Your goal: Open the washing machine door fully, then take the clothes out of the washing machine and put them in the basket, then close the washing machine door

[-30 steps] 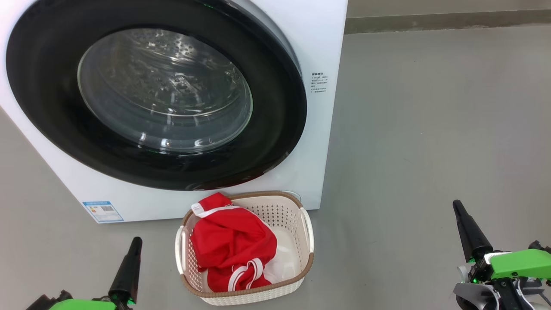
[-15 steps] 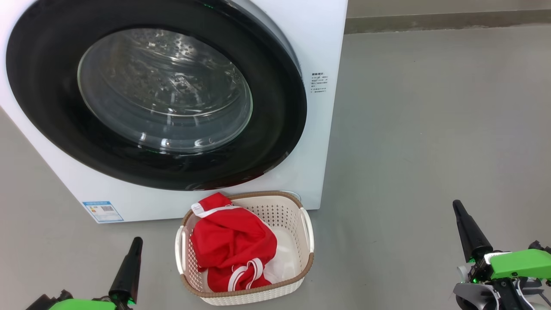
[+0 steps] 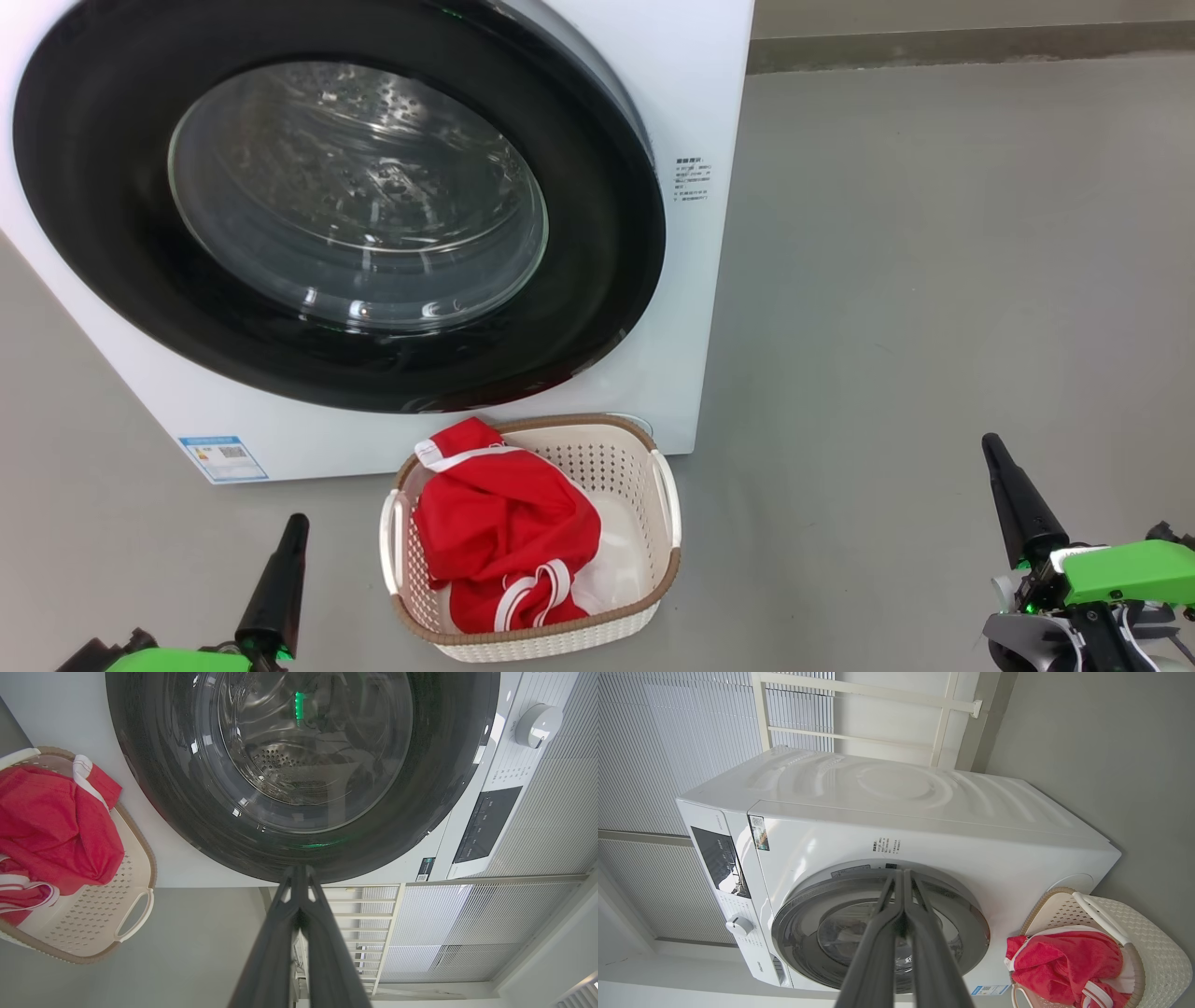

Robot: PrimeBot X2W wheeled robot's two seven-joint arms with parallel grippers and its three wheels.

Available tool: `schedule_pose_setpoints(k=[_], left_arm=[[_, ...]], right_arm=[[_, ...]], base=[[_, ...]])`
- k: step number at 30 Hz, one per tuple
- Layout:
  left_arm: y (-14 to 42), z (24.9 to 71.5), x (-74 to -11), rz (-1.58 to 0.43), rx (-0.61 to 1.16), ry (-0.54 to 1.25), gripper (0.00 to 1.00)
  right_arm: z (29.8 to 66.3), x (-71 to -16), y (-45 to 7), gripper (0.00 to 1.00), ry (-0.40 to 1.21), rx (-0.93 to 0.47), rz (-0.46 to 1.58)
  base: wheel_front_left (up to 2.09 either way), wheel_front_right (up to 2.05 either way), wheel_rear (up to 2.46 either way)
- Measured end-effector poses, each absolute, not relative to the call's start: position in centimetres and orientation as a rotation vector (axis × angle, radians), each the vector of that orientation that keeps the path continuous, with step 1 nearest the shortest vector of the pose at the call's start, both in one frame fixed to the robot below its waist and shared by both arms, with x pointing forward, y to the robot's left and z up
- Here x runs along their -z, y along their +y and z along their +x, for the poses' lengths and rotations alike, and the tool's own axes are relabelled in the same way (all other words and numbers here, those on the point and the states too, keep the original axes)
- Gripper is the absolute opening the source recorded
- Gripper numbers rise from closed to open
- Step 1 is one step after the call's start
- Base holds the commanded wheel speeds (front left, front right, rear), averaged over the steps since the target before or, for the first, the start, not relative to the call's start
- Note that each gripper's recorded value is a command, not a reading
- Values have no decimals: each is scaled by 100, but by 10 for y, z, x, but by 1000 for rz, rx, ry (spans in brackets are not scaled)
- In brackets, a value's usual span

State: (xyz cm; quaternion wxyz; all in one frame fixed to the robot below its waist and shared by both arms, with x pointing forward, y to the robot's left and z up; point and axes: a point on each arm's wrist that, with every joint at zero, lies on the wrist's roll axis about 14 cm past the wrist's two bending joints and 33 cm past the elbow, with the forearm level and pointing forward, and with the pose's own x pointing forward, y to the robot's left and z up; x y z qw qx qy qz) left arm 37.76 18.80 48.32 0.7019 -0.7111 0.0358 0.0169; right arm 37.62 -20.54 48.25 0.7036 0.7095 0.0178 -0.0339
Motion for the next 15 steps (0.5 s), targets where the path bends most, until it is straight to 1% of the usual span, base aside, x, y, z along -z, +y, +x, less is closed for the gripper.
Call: schedule_pose_setpoints(k=[15], left_arm=[[188, 378, -483, -1585, -38, 79, 0]], right_arm=[[376, -482, -205, 0, 39, 76, 1579]], base=[[0, 0, 0]])
